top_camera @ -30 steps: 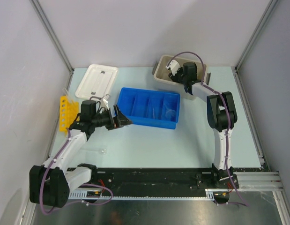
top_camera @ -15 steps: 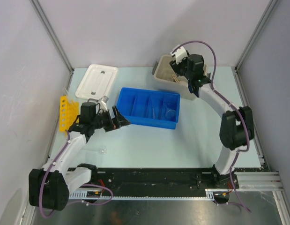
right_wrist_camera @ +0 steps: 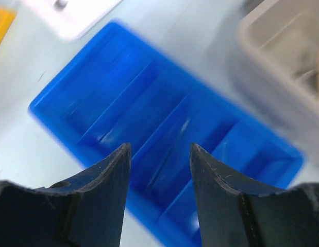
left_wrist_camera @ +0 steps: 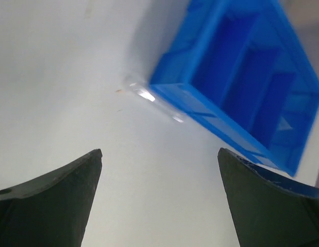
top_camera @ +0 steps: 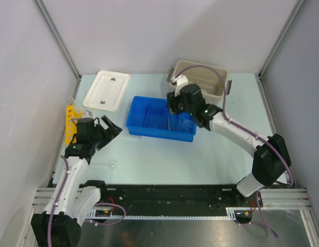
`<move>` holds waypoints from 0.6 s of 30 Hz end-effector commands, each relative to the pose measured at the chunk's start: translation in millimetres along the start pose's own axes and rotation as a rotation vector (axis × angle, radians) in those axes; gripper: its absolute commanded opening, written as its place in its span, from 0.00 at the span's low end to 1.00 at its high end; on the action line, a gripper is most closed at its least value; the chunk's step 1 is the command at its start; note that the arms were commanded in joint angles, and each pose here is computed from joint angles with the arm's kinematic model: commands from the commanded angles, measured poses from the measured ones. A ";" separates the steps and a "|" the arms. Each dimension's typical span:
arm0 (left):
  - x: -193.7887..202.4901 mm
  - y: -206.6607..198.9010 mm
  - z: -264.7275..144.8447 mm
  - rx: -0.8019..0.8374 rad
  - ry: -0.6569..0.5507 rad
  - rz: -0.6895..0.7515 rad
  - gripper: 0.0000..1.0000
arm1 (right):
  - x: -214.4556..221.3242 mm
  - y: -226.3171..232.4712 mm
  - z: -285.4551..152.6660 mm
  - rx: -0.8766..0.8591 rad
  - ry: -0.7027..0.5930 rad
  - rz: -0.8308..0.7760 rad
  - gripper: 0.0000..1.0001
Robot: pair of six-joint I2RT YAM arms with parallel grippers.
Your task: Organize the chemistry lab equipment
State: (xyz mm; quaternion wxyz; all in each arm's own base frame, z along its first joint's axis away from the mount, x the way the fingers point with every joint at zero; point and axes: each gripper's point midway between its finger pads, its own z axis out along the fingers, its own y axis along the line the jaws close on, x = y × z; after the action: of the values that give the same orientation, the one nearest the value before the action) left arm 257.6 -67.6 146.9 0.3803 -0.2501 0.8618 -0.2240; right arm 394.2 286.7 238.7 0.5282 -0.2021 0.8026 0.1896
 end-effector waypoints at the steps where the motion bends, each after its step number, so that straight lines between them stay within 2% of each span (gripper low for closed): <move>1: -11.0 57.5 -10.7 -0.311 -0.067 -0.175 0.99 | 30.0 56.0 -17.7 -0.047 0.069 0.016 0.53; 7: 11.9 102.0 -22.1 -0.568 -0.041 -0.354 0.96 | 59.7 97.8 -28.9 -0.091 0.095 0.010 0.53; 13: 49.4 117.3 -18.0 -0.634 0.037 -0.502 0.89 | 73.0 121.6 -41.5 -0.134 0.082 -0.022 0.54; 18: 69.9 122.0 -15.8 -0.666 0.108 -0.554 0.82 | 76.5 122.7 -44.8 -0.120 0.076 -0.053 0.54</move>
State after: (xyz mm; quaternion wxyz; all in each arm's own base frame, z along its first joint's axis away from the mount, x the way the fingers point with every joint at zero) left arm 183.7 -8.4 57.2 0.1944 -0.5278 0.8257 -0.0428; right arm 263.7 357.7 164.5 0.4429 -0.2811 0.8259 0.2067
